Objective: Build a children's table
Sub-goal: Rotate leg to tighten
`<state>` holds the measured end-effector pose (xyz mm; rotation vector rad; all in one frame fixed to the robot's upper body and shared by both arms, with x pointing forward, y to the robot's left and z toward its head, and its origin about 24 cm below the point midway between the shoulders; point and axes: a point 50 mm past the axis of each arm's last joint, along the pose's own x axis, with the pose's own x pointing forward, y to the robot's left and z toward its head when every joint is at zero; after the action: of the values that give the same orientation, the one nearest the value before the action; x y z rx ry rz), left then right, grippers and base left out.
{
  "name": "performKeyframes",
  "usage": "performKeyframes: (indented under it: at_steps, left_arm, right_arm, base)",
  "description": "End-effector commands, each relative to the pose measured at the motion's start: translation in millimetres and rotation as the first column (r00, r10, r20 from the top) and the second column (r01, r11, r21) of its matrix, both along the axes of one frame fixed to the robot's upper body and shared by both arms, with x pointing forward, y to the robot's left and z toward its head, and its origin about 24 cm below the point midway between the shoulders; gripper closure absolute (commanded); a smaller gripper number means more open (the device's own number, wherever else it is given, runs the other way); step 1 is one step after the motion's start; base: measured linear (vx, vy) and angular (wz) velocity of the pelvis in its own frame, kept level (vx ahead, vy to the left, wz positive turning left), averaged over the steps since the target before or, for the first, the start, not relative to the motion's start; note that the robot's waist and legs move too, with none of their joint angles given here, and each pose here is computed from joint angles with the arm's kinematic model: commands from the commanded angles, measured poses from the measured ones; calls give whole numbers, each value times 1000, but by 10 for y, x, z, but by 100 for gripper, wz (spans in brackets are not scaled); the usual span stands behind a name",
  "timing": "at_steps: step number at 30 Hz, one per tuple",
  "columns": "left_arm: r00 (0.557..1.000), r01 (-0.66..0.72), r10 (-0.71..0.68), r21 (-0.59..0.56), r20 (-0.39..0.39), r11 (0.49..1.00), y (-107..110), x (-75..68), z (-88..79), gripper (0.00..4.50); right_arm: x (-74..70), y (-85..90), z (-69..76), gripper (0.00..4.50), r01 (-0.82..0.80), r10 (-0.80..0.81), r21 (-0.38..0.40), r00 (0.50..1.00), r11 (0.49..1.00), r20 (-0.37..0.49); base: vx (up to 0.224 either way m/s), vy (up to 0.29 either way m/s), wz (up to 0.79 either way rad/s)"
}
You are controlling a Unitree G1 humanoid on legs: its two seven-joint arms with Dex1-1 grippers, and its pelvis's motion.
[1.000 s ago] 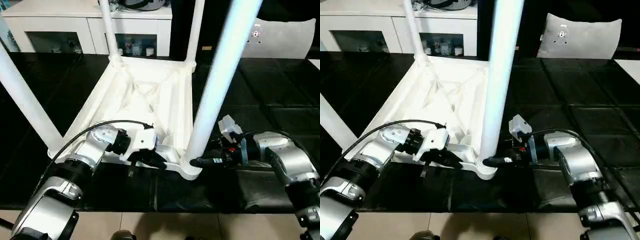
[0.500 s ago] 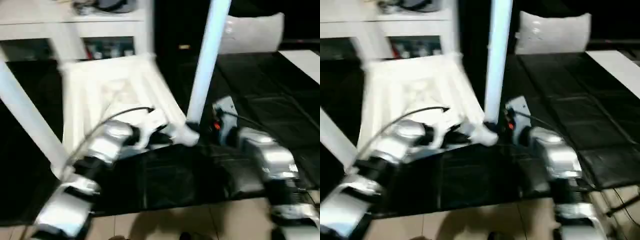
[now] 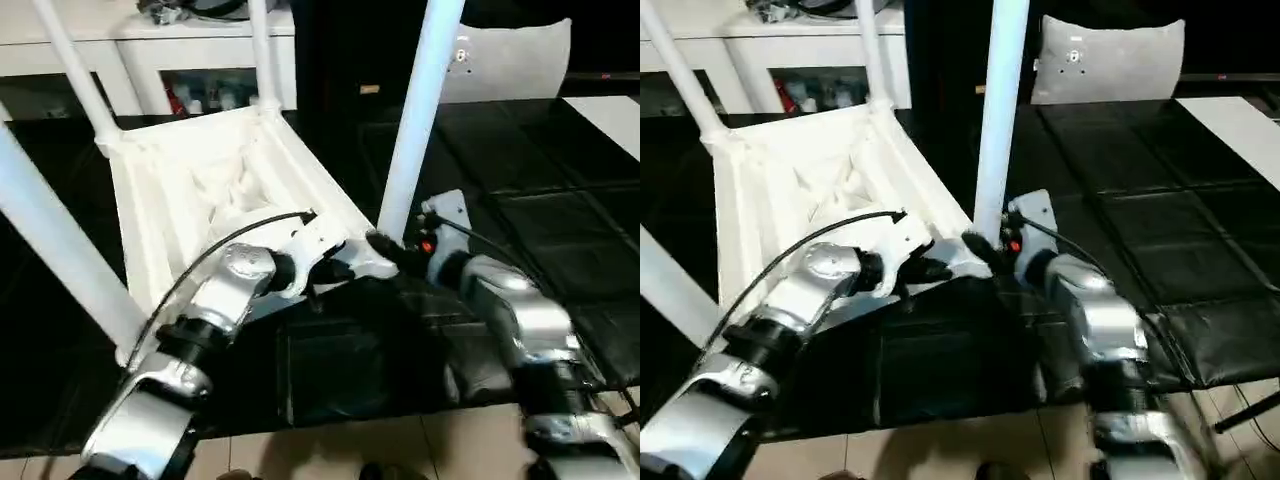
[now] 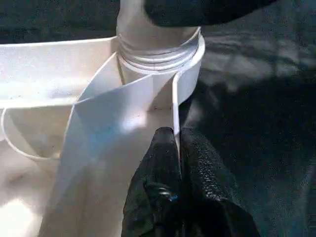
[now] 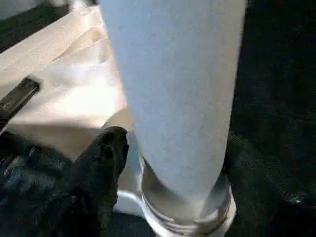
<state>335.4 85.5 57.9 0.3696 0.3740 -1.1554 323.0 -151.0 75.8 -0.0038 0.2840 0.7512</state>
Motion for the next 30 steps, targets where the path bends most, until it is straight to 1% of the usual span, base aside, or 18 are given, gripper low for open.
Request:
performKeyframes:
  at_steps: [1, 3, 4, 6, 7, 9, 11, 12, 13, 14, 15, 16, 20, 22, 24, 25, 27, 30]
  left_arm:
    - [989, 107, -103, -37, 102, 994, -40, 13, 228, 450]
    - [985, 153, -152, -8, 87, 988, 48, -11, 198, 450]
    - [979, 186, -187, 15, 85, 982, 93, -25, 186, 450]
    - [970, 228, -230, 24, 83, 973, 127, -45, 183, 450]
    - [964, 255, -256, 25, 75, 967, 150, -60, 181, 450]
    - [929, 362, -366, 63, 62, 930, 210, -113, 176, 450]
    - [911, 405, -409, 72, 54, 911, 228, -135, 178, 450]
    - [895, 441, -444, 65, 46, 895, 229, -155, 184, 450]
    - [895, 441, -444, 65, 46, 895, 229, -155, 184, 450]
    - [887, 456, -459, 61, 43, 888, 225, -164, 188, 450]
    - [866, 497, -499, 60, 33, 866, 218, -192, 190, 450]
    - [849, 526, -528, 62, 22, 848, 210, -217, 191, 450]
    - [833, 552, -553, 64, 15, 832, 194, -234, 198, 450]
    - [816, 575, -577, 71, 8, 815, 184, -240, 200, 450]
    - [814, 578, -580, 78, 18, 813, 179, -228, 205, 450]
    - [814, 577, -580, 78, 19, 813, 178, -226, 205, 450]
    - [819, 570, -574, 91, 23, 817, 189, -208, 201, 450]
    - [819, 569, -573, 93, 20, 817, 201, -205, 196, 450]
  right_arm:
    - [-34, -20, 53, 77, -73, 73, -2, 997, 997, 30]
    - [-61, -102, 85, 59, -142, 142, -12, 989, 990, 35]
    - [-78, -148, 98, 55, -184, 185, -31, 982, 983, 32]
    - [-99, -186, 111, 38, -229, 231, -48, 973, 972, 27]
    - [-115, -213, 118, 38, -265, 267, -58, 964, 962, 22]
    - [-135, -281, 126, 17, -354, 357, -119, 934, 928, 5]
    - [-139, -298, 128, 17, -392, 396, -145, 918, 909, -2]
    - [-168, -293, 134, 17, -451, 455, -148, 891, 880, -9]
    - [-168, -293, 134, 17, -451, 455, -148, 891, 880, -9]
    - [-186, -287, 137, 17, -481, 484, -145, 875, 865, -12]
    - [-228, -270, 141, 17, -539, 539, -103, 842, 836, -33]
    - [-254, -245, 145, 32, -578, 577, -67, 816, 813, -44]
    - [-271, -225, 140, 63, -607, 604, -39, 795, 794, -61]
    - [-280, -202, 109, 89, -636, 633, -18, 770, 771, -85]
    - [-287, -192, 85, 100, -658, 654, 0, 749, 753, -107]
    - [-288, -192, 84, 108, -660, 656, 1, 747, 752, -109]
    - [-310, -187, 76, 133, -683, 679, 9, 725, 731, -120]
    - [-322, -187, 79, 154, -691, 688, 23, 715, 723, -126]
  base:
    - [0, 0, 0]
    - [0, 0, 0]
    - [0, 0, 0]
    - [0, 0, 0]
    - [0, 0, 0]
    - [0, 0, 0]
    - [0, 0, 0]
    - [0, 0, 0]
    - [0, 0, 0]
    - [0, 0, 0]
    - [0, 0, 0]
    - [0, 0, 0]
    - [0, 0, 0]
    - [0, 0, 0]
    - [0, 0, 0]
    - [0, 0, 0]
    - [0, 0, 0]
    - [0, 0, 0]
